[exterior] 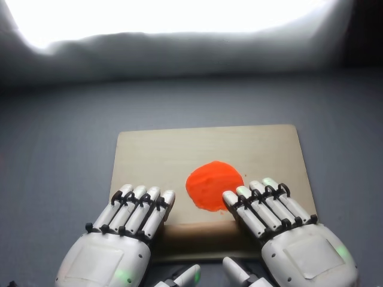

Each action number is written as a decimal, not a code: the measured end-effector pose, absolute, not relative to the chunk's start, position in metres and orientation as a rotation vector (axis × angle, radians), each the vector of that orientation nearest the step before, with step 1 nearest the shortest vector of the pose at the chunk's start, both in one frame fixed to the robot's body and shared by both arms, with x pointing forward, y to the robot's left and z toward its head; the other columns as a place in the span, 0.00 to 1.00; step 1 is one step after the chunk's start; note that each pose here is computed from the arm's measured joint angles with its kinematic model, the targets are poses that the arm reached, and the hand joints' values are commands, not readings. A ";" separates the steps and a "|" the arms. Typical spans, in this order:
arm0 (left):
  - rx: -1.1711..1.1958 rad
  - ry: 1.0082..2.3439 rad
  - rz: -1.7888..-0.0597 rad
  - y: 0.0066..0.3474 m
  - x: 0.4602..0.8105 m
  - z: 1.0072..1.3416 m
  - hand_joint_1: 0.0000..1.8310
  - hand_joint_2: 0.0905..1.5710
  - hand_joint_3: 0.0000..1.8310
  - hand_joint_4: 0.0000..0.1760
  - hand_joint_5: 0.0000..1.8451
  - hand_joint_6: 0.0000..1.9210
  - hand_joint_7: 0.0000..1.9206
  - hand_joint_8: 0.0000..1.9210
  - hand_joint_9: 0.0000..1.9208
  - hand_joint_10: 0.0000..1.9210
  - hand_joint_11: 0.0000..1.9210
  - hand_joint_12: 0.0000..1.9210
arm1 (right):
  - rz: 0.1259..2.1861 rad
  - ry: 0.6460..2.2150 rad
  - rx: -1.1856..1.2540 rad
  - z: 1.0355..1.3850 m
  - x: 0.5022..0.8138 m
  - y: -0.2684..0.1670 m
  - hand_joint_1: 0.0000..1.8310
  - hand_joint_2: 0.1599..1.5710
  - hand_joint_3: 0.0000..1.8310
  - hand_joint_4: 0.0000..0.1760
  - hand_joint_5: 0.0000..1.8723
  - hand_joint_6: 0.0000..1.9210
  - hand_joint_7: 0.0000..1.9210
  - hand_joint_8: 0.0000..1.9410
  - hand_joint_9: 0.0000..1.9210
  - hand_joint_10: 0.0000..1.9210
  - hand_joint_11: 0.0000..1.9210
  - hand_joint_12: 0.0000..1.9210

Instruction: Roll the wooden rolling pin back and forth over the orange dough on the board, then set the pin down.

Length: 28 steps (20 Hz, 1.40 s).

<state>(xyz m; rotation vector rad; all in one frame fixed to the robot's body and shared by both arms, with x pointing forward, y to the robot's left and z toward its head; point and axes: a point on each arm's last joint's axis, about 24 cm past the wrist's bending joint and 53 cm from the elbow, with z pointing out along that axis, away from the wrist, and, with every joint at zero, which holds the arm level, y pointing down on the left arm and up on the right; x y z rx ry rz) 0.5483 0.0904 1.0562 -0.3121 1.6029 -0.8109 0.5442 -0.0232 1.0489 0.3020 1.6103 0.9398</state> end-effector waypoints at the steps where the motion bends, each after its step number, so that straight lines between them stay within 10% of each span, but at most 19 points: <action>1: -0.311 1.602 -0.810 0.090 0.549 1.056 0.00 0.82 0.00 0.00 0.00 0.00 0.00 0.00 0.00 0.00 0.00 0.00 | 0.934 1.615 0.309 1.047 0.545 -0.025 0.00 0.93 0.01 0.00 0.04 0.00 0.03 0.00 0.00 0.00 0.00 0.00; 28: -0.320 1.600 -0.807 0.092 0.553 1.051 0.00 0.84 0.00 0.00 0.00 0.00 0.00 0.00 0.00 0.00 0.00 0.00 | 0.930 1.591 0.340 1.051 0.562 -0.028 0.00 0.93 0.01 0.00 0.03 0.00 0.02 0.00 0.00 0.00 0.00 0.00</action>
